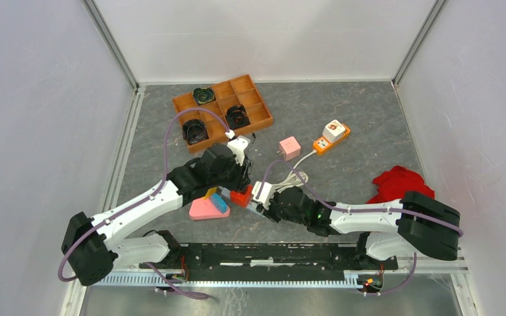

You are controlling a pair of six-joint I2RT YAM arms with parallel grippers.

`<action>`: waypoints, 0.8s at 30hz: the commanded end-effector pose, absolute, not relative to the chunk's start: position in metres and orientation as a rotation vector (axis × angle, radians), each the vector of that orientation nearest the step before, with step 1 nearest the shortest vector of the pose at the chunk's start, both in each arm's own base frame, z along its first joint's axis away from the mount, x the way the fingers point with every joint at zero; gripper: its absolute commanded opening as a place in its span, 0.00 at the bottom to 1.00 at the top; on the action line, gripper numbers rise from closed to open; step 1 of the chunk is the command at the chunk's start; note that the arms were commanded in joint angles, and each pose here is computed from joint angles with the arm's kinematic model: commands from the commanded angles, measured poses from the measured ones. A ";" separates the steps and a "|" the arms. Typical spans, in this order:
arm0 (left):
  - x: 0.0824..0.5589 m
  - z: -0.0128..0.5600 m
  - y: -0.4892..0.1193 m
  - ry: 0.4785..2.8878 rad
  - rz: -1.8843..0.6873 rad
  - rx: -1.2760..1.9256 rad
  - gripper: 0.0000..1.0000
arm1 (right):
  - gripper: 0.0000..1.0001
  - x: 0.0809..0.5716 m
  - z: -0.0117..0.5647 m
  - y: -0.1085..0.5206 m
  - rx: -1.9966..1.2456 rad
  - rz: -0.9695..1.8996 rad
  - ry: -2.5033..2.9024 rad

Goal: Insert the plug
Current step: Pick up the plug from the socket.

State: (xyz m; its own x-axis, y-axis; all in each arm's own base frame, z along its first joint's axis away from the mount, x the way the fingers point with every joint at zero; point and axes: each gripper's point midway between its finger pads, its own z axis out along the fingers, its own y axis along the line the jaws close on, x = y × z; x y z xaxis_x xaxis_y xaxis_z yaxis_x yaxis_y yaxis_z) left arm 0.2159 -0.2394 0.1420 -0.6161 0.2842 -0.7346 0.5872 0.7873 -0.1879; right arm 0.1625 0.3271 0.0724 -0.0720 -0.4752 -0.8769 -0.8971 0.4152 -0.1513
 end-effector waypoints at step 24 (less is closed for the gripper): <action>0.202 0.114 -0.226 2.323 -0.487 0.708 0.30 | 0.00 0.203 0.186 0.346 -1.010 0.567 1.301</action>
State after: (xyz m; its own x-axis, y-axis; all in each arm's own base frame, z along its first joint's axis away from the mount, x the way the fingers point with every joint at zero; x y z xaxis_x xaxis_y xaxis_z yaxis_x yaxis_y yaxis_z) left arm 0.2214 -0.2401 0.1439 -0.5931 0.2596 -0.7622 0.5822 0.7922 -0.1832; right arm 0.1725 0.3253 0.0771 -0.0932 -0.4506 -0.8878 -0.9042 0.4116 -0.1139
